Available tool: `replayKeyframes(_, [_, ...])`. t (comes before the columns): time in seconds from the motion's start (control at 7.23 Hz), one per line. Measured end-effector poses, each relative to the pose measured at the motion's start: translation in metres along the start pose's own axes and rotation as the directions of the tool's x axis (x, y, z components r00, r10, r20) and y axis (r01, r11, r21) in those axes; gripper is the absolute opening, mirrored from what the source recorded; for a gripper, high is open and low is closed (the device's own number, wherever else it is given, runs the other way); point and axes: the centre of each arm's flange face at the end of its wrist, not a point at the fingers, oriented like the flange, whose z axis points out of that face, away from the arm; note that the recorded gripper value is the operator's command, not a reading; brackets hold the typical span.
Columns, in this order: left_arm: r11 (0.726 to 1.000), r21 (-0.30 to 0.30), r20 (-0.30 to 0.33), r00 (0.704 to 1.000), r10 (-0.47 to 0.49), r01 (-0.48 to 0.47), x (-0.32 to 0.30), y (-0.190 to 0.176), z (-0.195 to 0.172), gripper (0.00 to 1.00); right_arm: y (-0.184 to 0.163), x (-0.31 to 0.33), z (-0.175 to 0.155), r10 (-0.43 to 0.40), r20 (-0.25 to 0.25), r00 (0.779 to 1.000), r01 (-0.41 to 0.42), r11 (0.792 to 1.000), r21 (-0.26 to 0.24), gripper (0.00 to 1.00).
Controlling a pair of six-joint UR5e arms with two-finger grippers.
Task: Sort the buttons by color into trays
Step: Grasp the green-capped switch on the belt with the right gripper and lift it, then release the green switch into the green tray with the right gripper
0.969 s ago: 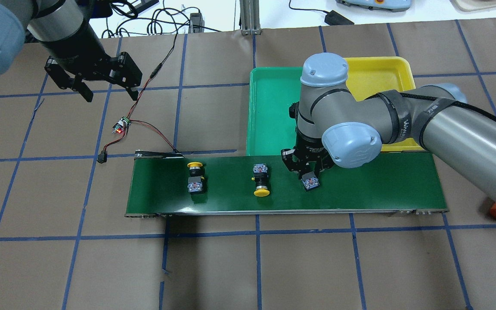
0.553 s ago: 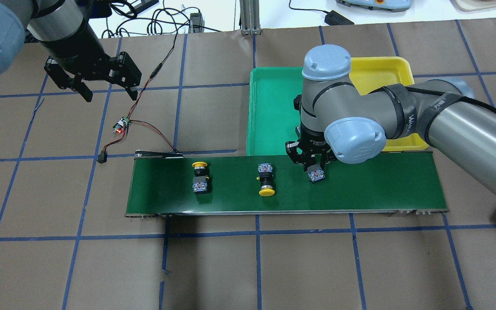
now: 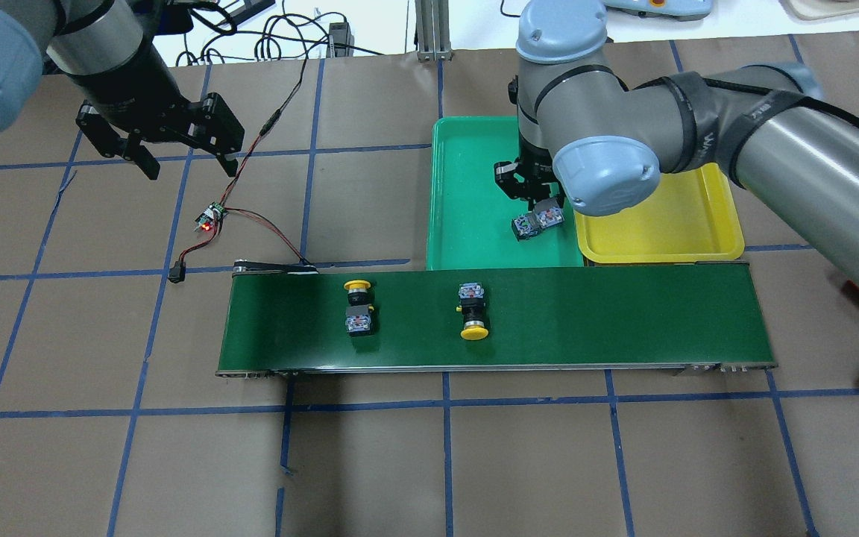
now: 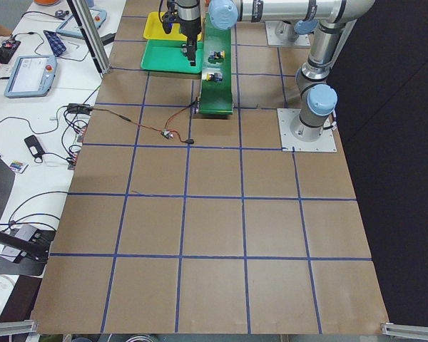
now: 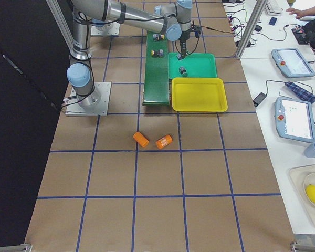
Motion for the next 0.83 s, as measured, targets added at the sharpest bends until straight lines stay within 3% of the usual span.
replayKeyframes(0.28, [1.0, 0.0, -0.001, 1.0, -0.001, 0.001, 0.0, -0.001, 0.0, 1.0, -0.004, -0.004, -0.003, 0.0, 0.014, 1.0, 0.0, 1.0, 0.016, 1.0])
replayKeyframes(0.69, [1.0, 0.002, 0.006, 1.0, -0.001, 0.001, -0.001, 0.002, -0.001, 1.0, 0.055, 0.018, -0.068, 0.009, -0.028, 1.0, -0.012, 0.995, -0.097, 1.0])
replayKeyframes(0.83, [1.0, 0.001, 0.007, 1.0, -0.001, 0.001, -0.001, 0.003, -0.001, 1.0, 0.073, 0.024, -0.077, 0.026, -0.039, 0.999, -0.031, 0.992, -0.121, 1.0])
